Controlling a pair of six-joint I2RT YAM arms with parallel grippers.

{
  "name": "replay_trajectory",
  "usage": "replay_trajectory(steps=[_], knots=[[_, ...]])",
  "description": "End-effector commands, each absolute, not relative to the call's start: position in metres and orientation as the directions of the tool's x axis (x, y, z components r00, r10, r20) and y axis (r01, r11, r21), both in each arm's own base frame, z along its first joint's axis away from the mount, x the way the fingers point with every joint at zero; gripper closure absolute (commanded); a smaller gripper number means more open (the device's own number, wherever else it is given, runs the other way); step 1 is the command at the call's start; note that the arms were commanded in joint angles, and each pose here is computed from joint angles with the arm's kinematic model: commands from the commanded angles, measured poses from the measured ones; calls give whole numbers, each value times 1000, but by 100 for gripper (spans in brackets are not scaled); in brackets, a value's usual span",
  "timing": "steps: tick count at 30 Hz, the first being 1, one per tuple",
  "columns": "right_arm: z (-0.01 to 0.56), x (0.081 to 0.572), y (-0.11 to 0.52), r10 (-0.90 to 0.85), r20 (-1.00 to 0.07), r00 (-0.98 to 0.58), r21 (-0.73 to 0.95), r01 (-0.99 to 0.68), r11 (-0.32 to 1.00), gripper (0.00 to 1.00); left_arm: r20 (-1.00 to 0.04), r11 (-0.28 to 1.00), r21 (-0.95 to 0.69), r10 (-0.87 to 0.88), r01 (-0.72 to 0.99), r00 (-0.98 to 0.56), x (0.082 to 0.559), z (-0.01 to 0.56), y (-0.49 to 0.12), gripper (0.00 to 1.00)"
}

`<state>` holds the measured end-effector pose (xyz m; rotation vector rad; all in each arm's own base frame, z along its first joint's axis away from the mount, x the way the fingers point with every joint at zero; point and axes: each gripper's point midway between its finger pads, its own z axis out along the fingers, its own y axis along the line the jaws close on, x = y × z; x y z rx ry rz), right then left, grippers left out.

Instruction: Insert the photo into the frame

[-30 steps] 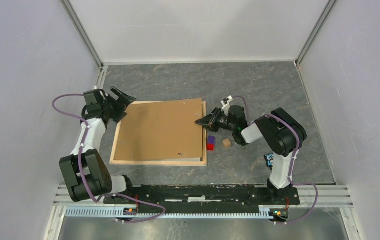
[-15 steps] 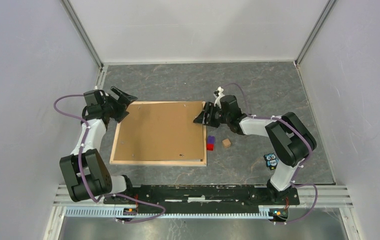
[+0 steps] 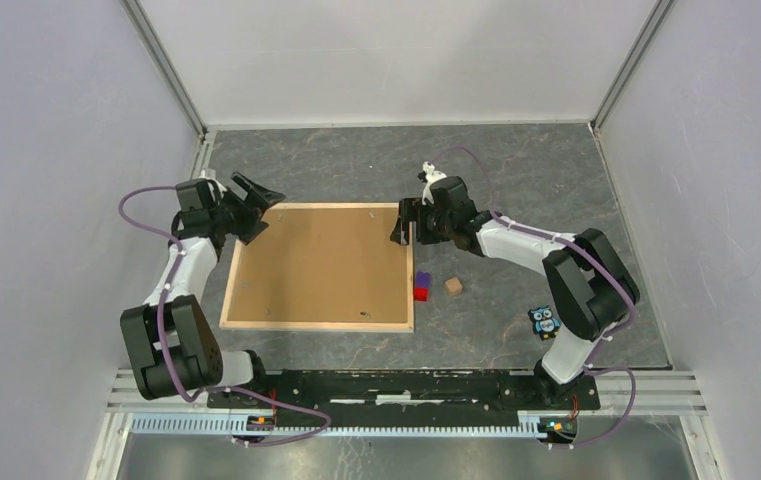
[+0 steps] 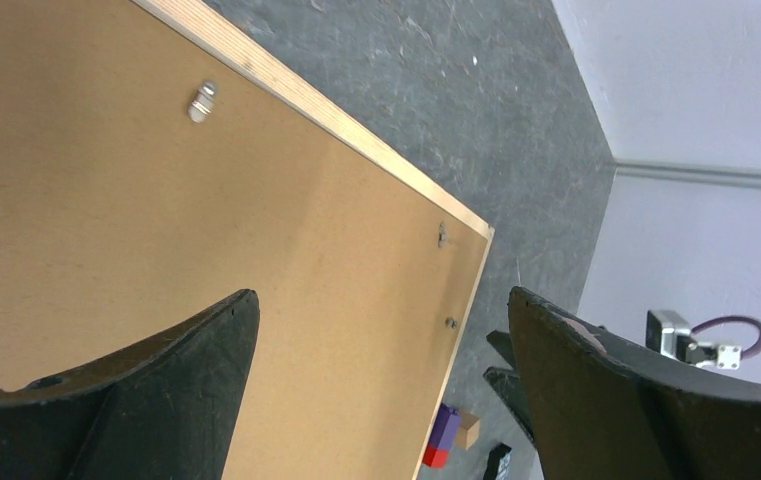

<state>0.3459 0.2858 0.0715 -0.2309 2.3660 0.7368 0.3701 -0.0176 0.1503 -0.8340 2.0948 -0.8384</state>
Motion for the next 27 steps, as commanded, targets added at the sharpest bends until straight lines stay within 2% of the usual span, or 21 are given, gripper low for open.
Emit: replay_trajectory(steps=[1, 4, 5, 7, 9, 16, 20, 27], knots=[[81, 354, 276, -33, -660, -750, 359, -355, 863, 13, -366, 574, -787, -729, -226, -578, 373, 156, -43, 0], [77, 343, 284, -18, -652, -758, 401, -365, 840, 16, -367, 577, -790, -717, -208, -592, 373, 158, -49, 0], [74, 339, 284, -19, -649, -761, 404, -366, 839, 21, -365, 575, -792, -716, -207, -595, 373, 158, -50, 0], [73, 338, 289, -14, -649, -761, 419, -372, 828, 41, -364, 573, -795, -714, -200, -597, 373, 159, -52, 0], [67, 336, 290, -19, -636, -771, 422, -369, 828, 47, -357, 567, -800, -714, -197, -603, 373, 159, -55, 0], [58, 333, 297, -4, -617, -787, 457, -362, 812, 51, -363, 564, -807, -709, -177, -605, 372, 163, -58, 0], [47, 331, 302, -5, -593, -805, 478, -357, 803, 61, -361, 561, -808, -711, -177, -603, 372, 164, -58, 0], [37, 330, 308, -2, -581, -814, 491, -352, 797, 57, -364, 561, -809, -710, -172, -603, 372, 166, -58, 0]])
